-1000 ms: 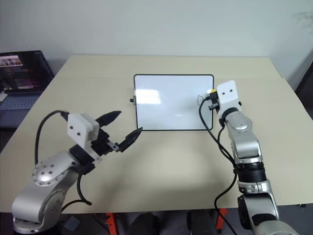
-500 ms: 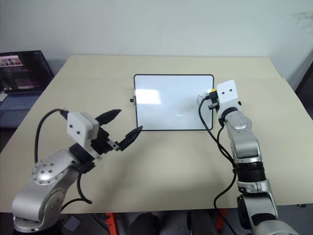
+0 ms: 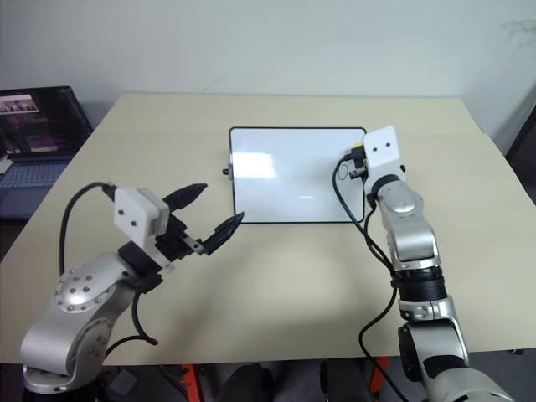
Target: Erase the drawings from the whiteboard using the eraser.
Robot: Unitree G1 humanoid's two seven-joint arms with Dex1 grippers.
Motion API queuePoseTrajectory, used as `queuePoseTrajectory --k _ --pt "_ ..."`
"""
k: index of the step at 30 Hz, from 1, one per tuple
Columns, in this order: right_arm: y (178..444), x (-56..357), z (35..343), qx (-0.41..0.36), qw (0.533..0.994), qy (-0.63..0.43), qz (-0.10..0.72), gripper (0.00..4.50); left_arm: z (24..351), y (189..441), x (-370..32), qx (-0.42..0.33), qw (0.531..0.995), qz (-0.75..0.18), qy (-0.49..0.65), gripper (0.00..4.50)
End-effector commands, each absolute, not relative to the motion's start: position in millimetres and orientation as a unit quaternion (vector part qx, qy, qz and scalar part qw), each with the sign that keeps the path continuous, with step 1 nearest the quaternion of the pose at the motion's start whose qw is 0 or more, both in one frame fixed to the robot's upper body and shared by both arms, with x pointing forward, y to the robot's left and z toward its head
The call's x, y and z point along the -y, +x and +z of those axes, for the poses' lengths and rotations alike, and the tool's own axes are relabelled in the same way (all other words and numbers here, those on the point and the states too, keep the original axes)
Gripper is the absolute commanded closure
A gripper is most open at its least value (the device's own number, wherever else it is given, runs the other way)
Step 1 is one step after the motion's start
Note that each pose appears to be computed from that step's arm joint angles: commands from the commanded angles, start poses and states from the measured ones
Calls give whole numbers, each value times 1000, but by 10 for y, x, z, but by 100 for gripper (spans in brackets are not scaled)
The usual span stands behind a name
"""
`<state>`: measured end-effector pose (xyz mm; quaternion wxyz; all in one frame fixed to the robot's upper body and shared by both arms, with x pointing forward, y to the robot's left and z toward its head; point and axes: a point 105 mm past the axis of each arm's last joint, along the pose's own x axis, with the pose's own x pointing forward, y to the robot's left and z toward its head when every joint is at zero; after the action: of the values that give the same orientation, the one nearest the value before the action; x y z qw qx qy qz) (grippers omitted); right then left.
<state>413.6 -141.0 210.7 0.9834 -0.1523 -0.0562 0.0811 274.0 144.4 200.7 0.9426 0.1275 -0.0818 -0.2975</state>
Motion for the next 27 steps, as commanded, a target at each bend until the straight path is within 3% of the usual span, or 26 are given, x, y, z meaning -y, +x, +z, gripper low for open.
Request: queuePoseTrajectory --k 1,27 --pt "4144 1329 2279 93 980 -152 87 322 2084 2719 -1395 100 937 -305 138 0" --pt "4375 984 1919 69 979 -144 126 322 2117 2736 -1389 108 934 -310 144 0"
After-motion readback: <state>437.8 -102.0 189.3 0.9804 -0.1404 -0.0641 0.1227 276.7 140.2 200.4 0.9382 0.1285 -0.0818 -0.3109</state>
